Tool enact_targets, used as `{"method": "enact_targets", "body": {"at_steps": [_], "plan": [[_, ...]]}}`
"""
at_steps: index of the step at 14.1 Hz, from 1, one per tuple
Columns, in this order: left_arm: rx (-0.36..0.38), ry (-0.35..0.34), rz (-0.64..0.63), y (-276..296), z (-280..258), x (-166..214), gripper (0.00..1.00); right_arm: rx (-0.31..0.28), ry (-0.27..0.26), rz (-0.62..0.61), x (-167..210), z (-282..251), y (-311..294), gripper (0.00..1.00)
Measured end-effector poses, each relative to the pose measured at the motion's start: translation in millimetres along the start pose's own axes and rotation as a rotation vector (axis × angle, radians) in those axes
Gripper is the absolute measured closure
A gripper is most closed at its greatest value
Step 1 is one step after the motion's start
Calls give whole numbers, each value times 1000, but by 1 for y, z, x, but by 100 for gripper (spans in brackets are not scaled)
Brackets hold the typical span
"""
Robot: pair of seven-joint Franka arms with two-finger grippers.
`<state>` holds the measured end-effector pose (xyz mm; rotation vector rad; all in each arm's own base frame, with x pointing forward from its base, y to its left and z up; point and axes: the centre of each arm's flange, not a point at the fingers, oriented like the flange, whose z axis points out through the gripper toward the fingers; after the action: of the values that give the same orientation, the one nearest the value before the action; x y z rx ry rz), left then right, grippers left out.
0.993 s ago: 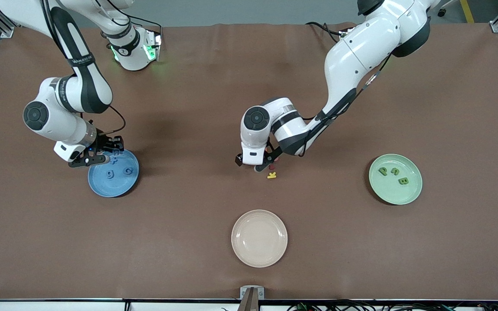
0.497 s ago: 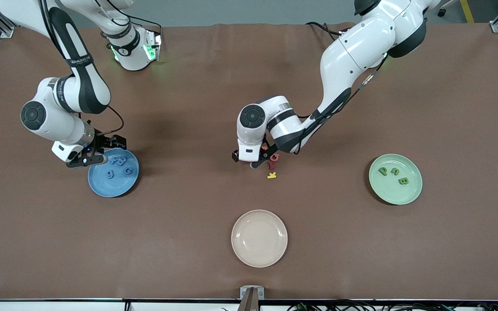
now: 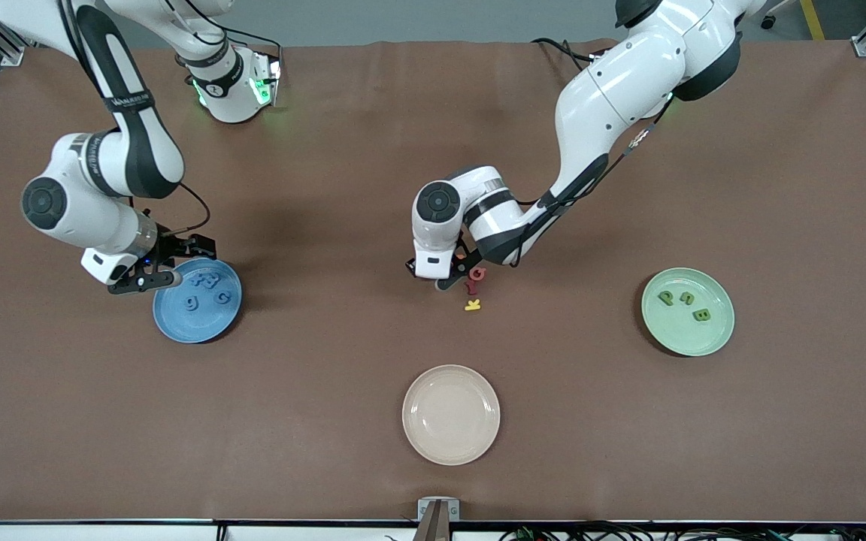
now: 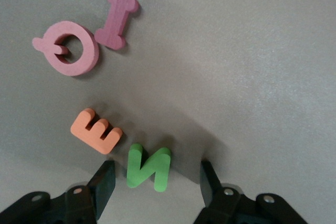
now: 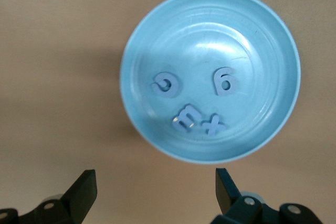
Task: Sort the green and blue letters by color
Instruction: 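Release blue E into the blue plate while the left gripper grasps green N, then carry green N to the green plate while the right gripper withdraws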
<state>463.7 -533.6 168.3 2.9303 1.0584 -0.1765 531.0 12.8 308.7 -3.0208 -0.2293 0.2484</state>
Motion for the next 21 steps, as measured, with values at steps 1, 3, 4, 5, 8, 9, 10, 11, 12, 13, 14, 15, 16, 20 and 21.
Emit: {"method": "enact_targets", "body": {"at_steps": [1,3,4,5,8,9,10,11,12,13,14,15,16,20,21], "plan": [[-2,0,0,1,-1,0,34,6,-18,-8,6,-28,-3,0],[-5,1,1,1,-3,-1,51,-16,-35,-27,15,-91,-6,0],[-5,1,1,1,-4,-1,51,-49,-43,-21,16,-122,-5,0],[-7,2,2,1,-5,-1,57,-78,-46,-6,15,-151,-5,0],[-9,2,1,2,-6,-1,67,-112,-31,27,9,-222,-6,0],[-9,2,1,2,-6,-1,67,-117,-19,32,7,-240,-5,0],[-9,1,0,2,-6,-1,67,-128,-3,36,5,-254,-4,0],[-9,0,-1,2,-6,-1,67,-137,9,39,4,-262,-3,0],[-10,0,-2,2,-6,0,67,-139,17,41,4,-267,-2,0],[-11,0,-6,2,-7,3,67,-140,21,42,5,-268,-1,0],[-15,2,-15,3,-9,10,67,-140,24,41,6,-269,-2,0],[-23,1,-27,4,-14,21,67,-140,27,39,8,-270,-3,0],[-36,-5,-33,4,-23,33,67,-141,29,36,9,-271,-4,0],[-73,-68,-15,-6,-82,94,67,-146,52,37,13,-280,-3,0],[-66,-78,4,-15,-94,110,67,-149,71,37,13,-289,-4,0]]}}
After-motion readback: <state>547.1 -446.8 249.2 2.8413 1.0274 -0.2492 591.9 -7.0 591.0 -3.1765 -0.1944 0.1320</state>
